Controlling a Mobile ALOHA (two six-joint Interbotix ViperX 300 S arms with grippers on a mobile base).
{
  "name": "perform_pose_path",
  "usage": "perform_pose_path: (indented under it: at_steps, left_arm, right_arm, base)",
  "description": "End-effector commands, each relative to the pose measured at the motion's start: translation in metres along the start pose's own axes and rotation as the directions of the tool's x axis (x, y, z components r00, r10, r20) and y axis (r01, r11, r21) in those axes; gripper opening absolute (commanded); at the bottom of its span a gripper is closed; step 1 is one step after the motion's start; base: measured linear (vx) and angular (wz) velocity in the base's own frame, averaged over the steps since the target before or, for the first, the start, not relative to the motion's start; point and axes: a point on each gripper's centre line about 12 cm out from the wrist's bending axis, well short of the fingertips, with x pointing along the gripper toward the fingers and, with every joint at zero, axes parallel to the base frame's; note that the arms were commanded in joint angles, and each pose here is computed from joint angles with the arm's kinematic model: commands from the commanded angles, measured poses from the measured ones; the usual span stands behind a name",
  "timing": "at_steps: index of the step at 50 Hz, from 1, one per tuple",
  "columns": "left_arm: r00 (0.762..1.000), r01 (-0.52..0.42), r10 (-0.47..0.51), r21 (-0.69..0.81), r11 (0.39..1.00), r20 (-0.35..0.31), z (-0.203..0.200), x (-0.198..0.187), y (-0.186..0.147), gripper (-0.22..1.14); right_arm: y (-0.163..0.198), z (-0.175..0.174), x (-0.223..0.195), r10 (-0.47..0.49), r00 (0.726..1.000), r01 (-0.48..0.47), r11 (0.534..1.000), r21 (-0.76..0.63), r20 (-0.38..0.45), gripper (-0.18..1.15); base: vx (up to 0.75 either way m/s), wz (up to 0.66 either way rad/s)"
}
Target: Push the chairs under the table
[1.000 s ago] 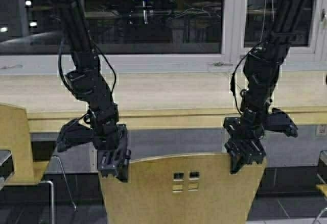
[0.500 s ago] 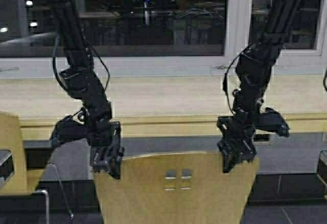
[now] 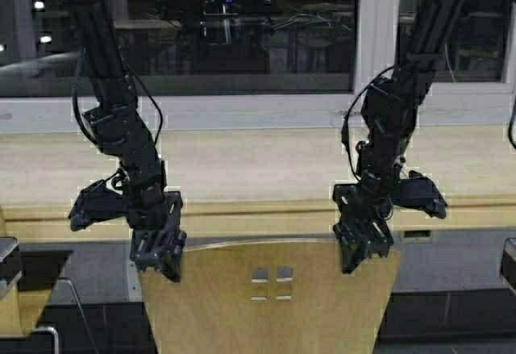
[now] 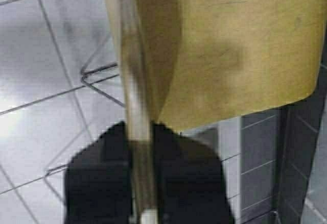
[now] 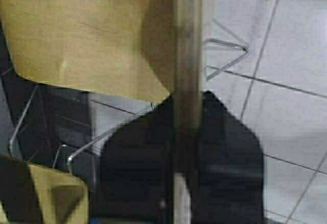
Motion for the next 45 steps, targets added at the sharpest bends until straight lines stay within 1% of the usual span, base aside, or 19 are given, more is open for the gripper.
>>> perform_pose_path:
  at_steps: [1, 6, 20, 33, 45]
  left_arm:
    - [0.999, 0.049, -0.049, 0.032, 0.998, -0.002, -0.001, -0.005, -0.018, 0.03]
    - [0.999, 0.052, -0.052, 0.037, 0.998, -0.002, -0.001, -0.005, -0.019, 0.03]
    - [0.998, 0.071, -0.071, 0.02, 0.997, 0.0, 0.003, 0.001, -0.028, 0.03]
    - [0.998, 0.063, -0.064, 0.051, 0.997, 0.002, 0.007, 0.001, -0.026, 0.03]
    - [0.996, 0.085, -0.085, 0.055, 0.995, -0.003, 0.005, 0.003, -0.034, 0.03]
  right_arm:
    - [0.029, -0.008, -0.008, 0.078, 0.997, -0.078, 0.997, -0.021, 0.0, 0.04]
    - [0.031, -0.005, -0.01, 0.082, 0.997, -0.082, 0.995, -0.051, 0.001, 0.04]
    - [0.037, -0.004, -0.008, 0.098, 0.995, -0.098, 0.995, -0.015, 0.003, 0.04]
    - [0.037, -0.004, -0.011, 0.104, 0.994, -0.104, 0.994, -0.035, 0.013, 0.04]
    - [0.038, -0.003, -0.009, 0.108, 0.994, -0.107, 0.994, -0.03, 0.015, 0.04]
  base:
    - [0.24, 0.1]
    - [0.24, 0.07]
    - [0.22, 0.05]
    - [0.22, -0.04]
    - [0.15, 0.04]
